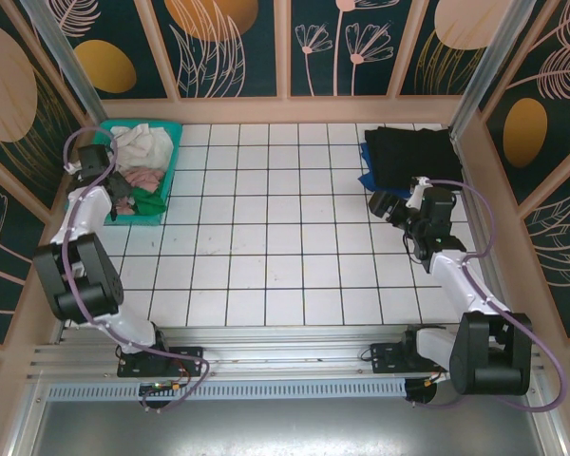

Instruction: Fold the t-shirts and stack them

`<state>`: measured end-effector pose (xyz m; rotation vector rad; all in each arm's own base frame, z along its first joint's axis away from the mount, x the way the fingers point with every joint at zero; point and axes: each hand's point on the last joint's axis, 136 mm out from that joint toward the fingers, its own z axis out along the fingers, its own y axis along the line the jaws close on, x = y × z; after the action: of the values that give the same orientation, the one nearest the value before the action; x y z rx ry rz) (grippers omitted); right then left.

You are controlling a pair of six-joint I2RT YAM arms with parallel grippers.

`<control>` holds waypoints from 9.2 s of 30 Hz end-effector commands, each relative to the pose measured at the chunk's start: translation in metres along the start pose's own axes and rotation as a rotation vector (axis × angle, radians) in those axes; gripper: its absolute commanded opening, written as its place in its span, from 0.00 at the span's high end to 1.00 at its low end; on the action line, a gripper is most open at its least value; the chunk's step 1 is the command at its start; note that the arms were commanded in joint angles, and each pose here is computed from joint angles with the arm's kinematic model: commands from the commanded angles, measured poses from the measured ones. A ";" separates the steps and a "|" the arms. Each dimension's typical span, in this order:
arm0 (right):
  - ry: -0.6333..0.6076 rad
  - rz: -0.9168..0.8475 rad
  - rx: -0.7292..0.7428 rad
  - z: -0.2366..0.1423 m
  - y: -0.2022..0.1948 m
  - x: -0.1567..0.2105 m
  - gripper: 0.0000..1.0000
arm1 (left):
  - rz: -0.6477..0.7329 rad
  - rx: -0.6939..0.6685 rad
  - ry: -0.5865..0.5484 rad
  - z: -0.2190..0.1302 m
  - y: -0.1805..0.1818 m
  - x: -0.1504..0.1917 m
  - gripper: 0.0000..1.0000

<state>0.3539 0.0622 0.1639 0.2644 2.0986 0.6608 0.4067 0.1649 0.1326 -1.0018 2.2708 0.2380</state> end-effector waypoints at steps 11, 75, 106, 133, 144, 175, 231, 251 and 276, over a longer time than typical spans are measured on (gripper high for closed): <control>-0.011 -0.032 -0.033 -0.002 0.006 0.004 0.13 | -0.032 0.130 -0.100 -0.040 -0.033 -0.058 0.95; 0.301 -0.163 -0.149 0.116 0.092 0.101 0.28 | 0.442 0.806 0.076 -0.142 -0.245 0.222 0.09; -0.156 -0.296 -0.089 -0.020 0.159 -0.058 1.00 | 0.393 0.869 -0.167 -0.258 -0.257 0.127 1.00; 0.048 -0.082 0.019 0.021 0.064 0.011 0.94 | 0.754 0.837 0.062 -0.202 -0.279 0.287 0.01; 0.006 -0.029 0.054 -0.009 0.043 0.007 1.00 | 0.822 0.618 0.215 -0.125 -0.242 0.391 0.37; 0.290 -0.196 -0.117 0.107 0.094 0.096 0.51 | 0.607 0.610 0.142 -0.151 -0.192 0.300 0.20; -0.296 -0.265 -0.212 -0.030 0.220 -0.193 1.00 | 0.226 0.747 -0.615 -0.381 -0.210 -0.062 1.00; 0.124 -0.358 0.273 0.186 0.097 -0.088 0.37 | 0.332 0.432 -0.168 -0.152 -0.185 0.095 0.22; 0.066 -0.363 0.687 0.128 -0.032 -0.028 0.30 | 0.494 0.380 0.154 -0.014 -0.212 0.221 0.87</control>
<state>0.4560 0.0970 0.0916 0.2219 2.3443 -0.0491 0.4388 -0.1244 0.0271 -0.2658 2.5594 -0.0926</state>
